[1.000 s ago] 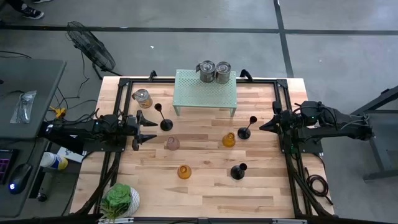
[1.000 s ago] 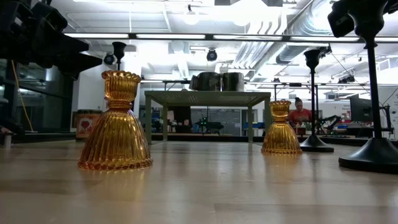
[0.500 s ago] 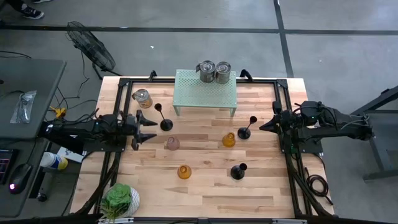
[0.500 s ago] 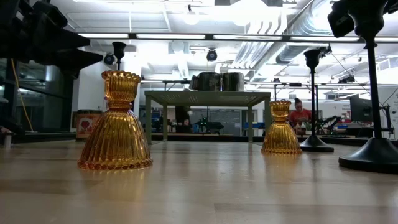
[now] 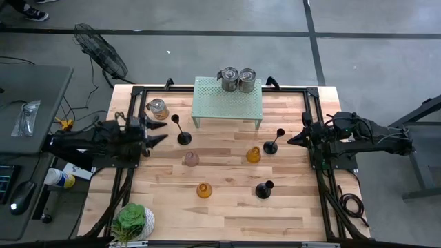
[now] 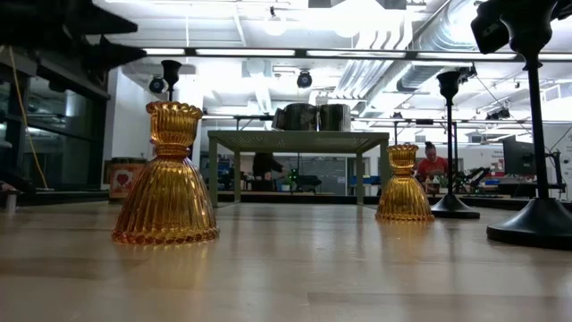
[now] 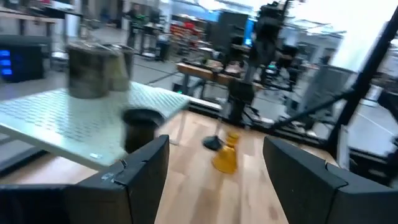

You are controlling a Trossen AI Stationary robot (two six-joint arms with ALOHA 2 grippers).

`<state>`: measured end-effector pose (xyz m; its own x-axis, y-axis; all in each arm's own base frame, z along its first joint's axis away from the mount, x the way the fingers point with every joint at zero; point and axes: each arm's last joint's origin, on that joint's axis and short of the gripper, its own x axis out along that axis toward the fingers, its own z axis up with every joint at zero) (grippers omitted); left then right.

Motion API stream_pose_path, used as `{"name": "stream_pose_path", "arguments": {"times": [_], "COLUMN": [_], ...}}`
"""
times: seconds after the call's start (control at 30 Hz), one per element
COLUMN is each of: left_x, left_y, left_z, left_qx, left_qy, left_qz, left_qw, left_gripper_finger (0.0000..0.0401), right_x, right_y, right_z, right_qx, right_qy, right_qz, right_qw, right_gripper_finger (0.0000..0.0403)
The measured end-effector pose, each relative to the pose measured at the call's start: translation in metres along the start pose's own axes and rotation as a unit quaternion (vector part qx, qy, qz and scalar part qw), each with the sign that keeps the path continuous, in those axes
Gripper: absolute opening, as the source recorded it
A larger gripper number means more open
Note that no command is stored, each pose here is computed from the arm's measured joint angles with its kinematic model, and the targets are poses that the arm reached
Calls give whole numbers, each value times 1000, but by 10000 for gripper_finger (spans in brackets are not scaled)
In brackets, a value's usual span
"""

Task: Pick & Place candle stick holders
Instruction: Put the scented candle on the shelf

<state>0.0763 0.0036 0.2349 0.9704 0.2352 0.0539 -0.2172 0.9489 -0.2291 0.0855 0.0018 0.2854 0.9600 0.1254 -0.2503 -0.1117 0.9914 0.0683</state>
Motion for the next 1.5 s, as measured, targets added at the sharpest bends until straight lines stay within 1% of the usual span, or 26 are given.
{"name": "stream_pose_path", "arguments": {"times": [0.13, 0.27, 0.4, 0.47, 0.53, 0.6, 0.63, 0.7, 0.8, 0.87, 1.0, 1.07, 1.1, 1.17, 1.23, 1.3, 1.4, 1.5], "left_x": [-2, 0, 5, 12, 20, 28, 32, 37, 44, 45, 50, 55, 60, 69, 78, 87, 96, 102], "left_y": [-3, -8, -12, -14, -17, -20, -21, -24, -24, -20, -9, -2, 1, 9, 21, 35, 56, 77], "left_z": [28, 53, 78, 87, 93, 102, 107, 119, 137, 148, 162, 165, 166, 164, 159, 153, 144, 135], "left_qx": [-1, 13, 13, 21, 42, 57, 61, 51, 18, -7, -46, -58, -66, -82, -101, -134, -179, -206], "left_qy": [-13, -24, -37, -26, -5, 14, 22, 29, 38, 56, 121, 148, 155, 172, 194, 216, 254, 293], "left_qz": [32, 64, 121, 155, 185, 219, 237, 277, 354, 394, 449, 470, 474, 482, 498, 520, 538, 559], "left_qw": [999, 998, 992, 987, 982, 974, 969, 959, 934, 917, 884, 868, 864, 855, 839, 816, 783, 748], "left_gripper_finger": [255, 255, 255, 255, 255, 255, 255, 255, 255, 255, 257, 267, 275, 296, 322, 349, 385, 397], "right_x": [0, 0, 0, 0, 0, 0, 0, 0, 0, 0, 0, 0, 0, 0, 0, 0, 0, 0], "right_y": [0, 0, 0, 0, 0, 0, 0, 0, 0, 0, 0, 0, 0, 0, 0, 0, 0, 0], "right_z": [0, 0, 0, 0, 0, 0, 0, 0, 0, 0, 0, 0, 0, 0, 0, 0, 0, 0], "right_qx": [0, 0, 0, 0, 0, 0, 0, 0, 0, 0, 0, 0, 0, 0, 0, 0, 0, 0], "right_qy": [0, 0, 0, 0, 0, 0, 0, 0, 0, 0, 0, 0, 0, 0, 0, 0, 0, 0], "right_qz": [0, 0, 0, 0, 0, 0, 0, 0, 0, 0, 0, 0, 0, 0, 0, 0, 0, 0], "right_qw": [1000, 1000, 1000, 1000, 1000, 1000, 1000, 1000, 1000, 1000, 1000, 1000, 1000, 1000, 1000, 1000, 1000, 1000], "right_gripper_finger": [3, 3, 3, 3, 3, 3, 3, 3, 3, 3, 3, 3, 3, 3, 3, 3, 3, 3]}}
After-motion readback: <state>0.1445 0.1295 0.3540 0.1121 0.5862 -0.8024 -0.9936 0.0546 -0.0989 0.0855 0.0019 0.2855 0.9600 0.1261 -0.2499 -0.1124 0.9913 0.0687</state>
